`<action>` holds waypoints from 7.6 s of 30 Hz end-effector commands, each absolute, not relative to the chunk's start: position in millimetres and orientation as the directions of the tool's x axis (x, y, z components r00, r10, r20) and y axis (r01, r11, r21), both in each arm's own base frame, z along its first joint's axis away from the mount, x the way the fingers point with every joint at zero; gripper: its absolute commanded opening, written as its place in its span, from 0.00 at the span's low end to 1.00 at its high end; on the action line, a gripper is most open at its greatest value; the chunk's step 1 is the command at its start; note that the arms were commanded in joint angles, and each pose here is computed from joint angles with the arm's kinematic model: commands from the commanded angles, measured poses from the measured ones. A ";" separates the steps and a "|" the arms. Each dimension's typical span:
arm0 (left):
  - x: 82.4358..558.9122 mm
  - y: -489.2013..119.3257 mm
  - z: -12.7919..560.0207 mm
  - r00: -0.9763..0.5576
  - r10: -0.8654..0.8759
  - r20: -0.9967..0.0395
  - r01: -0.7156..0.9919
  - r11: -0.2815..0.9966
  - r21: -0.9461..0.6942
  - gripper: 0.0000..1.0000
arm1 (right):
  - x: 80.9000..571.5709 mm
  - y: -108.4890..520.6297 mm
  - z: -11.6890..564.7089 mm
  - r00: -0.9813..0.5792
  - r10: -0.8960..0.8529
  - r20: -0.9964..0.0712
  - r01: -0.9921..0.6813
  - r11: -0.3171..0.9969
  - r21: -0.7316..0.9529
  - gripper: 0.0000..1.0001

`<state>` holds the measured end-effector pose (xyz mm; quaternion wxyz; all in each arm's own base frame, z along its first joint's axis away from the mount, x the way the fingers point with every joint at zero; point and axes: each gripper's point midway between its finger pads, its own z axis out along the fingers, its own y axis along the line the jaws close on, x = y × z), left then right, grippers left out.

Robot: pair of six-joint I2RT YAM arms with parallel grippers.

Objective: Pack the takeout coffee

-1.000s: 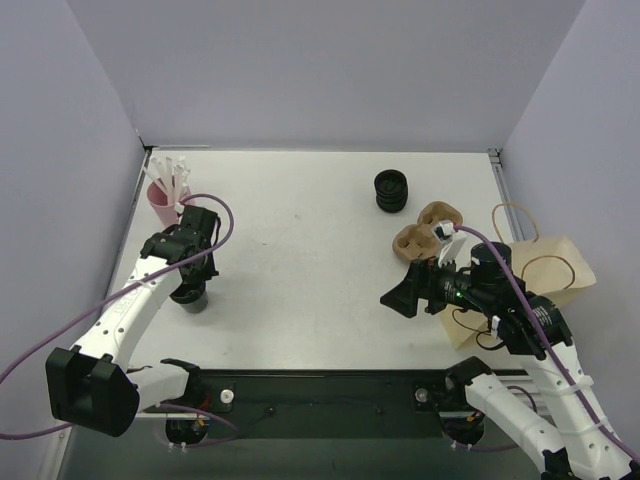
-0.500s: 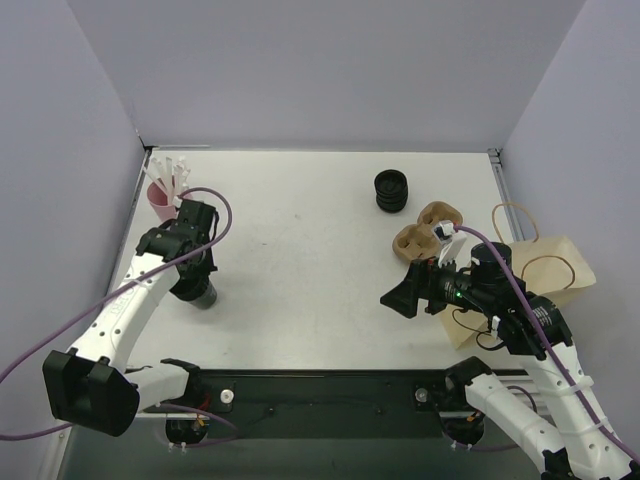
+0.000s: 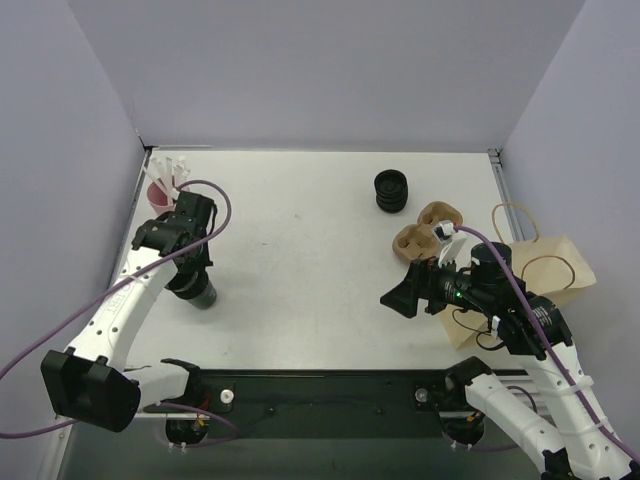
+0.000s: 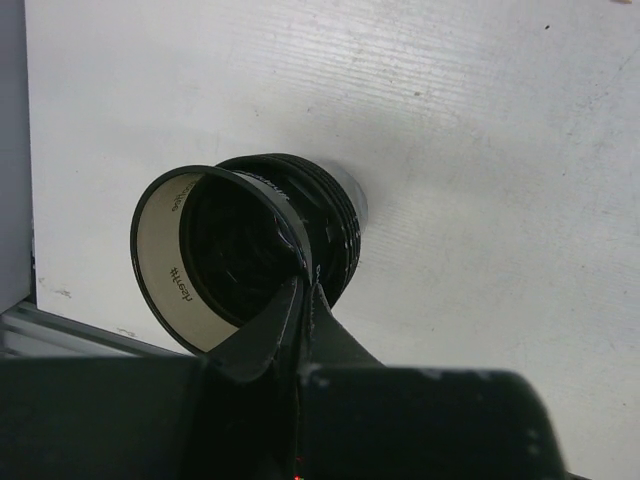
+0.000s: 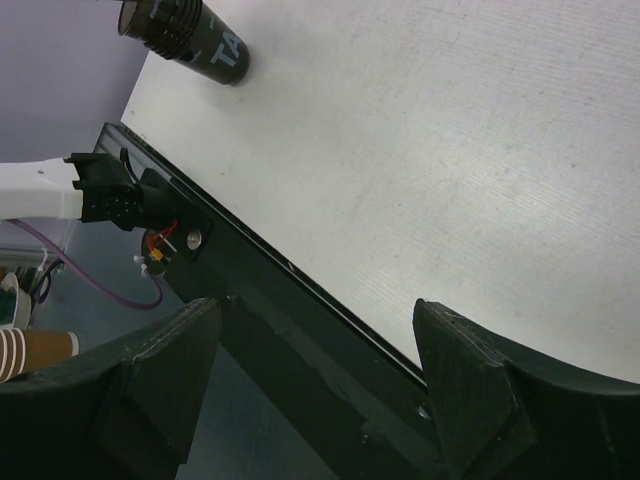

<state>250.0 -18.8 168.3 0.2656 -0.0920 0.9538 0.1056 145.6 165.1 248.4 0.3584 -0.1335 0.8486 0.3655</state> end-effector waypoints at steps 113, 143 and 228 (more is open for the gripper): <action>187.0 -184.6 286.8 -0.270 0.003 -0.963 0.623 0.763 -0.173 0.97 | 518.4 156.7 149.1 -0.707 -0.479 -0.521 -0.294 0.868 -0.399 0.50; 188.3 -179.2 291.8 -0.250 -0.027 -0.968 0.621 0.763 -0.182 0.97 | 537.1 145.0 114.3 -0.735 -0.457 -0.501 -0.300 0.882 -0.363 0.28; 149.8 -246.5 403.0 -0.366 -0.450 -0.815 0.806 0.285 -0.519 0.59 | 103.8 304.1 438.2 -0.875 0.151 -0.460 -0.484 -0.274 0.831 0.13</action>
